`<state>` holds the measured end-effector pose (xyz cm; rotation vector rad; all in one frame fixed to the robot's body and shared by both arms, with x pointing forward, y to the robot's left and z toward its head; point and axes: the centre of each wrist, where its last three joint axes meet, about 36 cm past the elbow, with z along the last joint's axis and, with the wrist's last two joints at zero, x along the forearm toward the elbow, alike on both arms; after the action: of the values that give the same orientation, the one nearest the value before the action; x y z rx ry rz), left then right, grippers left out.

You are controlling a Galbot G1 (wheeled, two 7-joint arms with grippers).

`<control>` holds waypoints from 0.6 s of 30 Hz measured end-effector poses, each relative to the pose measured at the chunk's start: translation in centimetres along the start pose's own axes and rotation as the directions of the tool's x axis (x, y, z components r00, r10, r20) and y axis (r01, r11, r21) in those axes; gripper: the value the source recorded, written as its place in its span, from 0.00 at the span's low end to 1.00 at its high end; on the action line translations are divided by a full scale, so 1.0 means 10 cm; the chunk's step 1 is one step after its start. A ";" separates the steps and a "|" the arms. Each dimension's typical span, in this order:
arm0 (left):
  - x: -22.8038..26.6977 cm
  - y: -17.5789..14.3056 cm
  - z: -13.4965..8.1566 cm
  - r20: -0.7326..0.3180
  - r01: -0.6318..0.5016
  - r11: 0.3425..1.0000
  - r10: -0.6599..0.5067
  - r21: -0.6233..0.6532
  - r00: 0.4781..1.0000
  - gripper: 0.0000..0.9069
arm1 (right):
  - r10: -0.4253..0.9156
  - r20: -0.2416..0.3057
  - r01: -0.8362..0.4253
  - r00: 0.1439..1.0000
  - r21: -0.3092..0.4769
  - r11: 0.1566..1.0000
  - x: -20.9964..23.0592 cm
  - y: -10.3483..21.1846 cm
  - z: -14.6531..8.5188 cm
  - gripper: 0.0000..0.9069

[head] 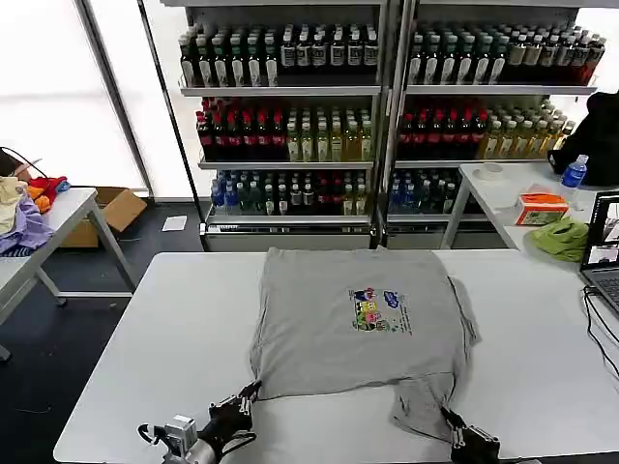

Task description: Fold and organize the clothes.

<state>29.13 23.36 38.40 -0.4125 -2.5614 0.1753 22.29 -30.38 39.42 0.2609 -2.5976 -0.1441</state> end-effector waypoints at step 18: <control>0.62 0.14 -0.18 -0.016 0.077 0.997 -0.077 -0.030 0.997 0.00 | -0.073 -0.101 0.074 0.992 0.007 0.997 0.44 0.06 -0.05 0.00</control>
<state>25.40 26.83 42.68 -0.3244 -2.5613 0.1057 18.70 -30.81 42.09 0.3591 -2.4906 -0.1402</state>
